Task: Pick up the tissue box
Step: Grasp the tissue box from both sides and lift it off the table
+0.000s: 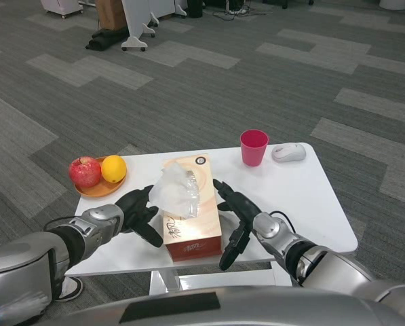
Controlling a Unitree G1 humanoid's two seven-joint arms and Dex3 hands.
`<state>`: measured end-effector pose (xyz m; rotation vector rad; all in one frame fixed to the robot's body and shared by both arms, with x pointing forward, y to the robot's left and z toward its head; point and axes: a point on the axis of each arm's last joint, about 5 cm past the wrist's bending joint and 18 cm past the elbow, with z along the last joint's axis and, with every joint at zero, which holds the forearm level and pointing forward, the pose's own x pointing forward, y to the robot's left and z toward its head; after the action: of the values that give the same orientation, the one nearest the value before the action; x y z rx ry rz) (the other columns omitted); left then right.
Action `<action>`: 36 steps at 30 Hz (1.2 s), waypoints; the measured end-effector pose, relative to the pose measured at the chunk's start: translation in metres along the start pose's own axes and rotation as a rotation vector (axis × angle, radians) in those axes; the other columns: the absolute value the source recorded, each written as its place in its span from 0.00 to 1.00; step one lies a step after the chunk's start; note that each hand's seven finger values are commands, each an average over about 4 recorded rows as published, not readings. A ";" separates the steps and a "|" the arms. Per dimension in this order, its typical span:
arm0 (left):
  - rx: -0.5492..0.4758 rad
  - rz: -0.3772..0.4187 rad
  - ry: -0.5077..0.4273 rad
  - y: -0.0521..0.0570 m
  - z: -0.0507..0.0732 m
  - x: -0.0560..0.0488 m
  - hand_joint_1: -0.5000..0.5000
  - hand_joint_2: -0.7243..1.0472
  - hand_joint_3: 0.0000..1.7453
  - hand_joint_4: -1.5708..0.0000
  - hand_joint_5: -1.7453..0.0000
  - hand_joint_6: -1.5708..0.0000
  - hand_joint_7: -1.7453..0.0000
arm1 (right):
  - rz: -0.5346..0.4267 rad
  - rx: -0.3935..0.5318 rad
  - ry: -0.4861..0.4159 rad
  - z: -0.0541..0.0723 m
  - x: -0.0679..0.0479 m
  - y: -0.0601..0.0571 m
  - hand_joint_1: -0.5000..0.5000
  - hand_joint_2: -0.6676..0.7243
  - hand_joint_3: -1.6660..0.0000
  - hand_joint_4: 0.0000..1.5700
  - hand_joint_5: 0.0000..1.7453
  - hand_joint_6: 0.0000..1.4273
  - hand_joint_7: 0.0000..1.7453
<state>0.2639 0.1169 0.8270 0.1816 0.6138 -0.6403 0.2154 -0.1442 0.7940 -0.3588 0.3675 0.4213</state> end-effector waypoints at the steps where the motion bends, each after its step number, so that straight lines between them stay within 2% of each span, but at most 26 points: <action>1: -0.001 0.000 -0.001 0.000 0.000 0.000 1.00 0.95 0.05 0.95 1.00 1.00 1.00 | 0.001 -0.002 0.000 0.000 0.000 0.000 0.50 0.77 0.95 0.00 0.50 0.00 0.00; 19: -0.017 0.001 -0.073 0.000 0.004 0.000 1.00 0.95 0.05 0.98 1.00 1.00 1.00 | -0.005 -0.013 -0.013 0.002 0.001 -0.003 0.50 0.77 0.95 0.00 0.50 0.00 0.00; 36: -0.037 -0.003 -0.103 0.001 0.008 -0.001 1.00 0.95 0.05 0.98 1.00 1.00 1.00 | -0.018 -0.012 -0.035 0.006 0.002 -0.003 0.50 0.77 0.95 0.00 0.50 0.00 0.00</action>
<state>0.2679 0.1157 0.8340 0.1122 0.5270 -0.6370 0.2200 -0.1439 0.7992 -0.3656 0.3278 0.4117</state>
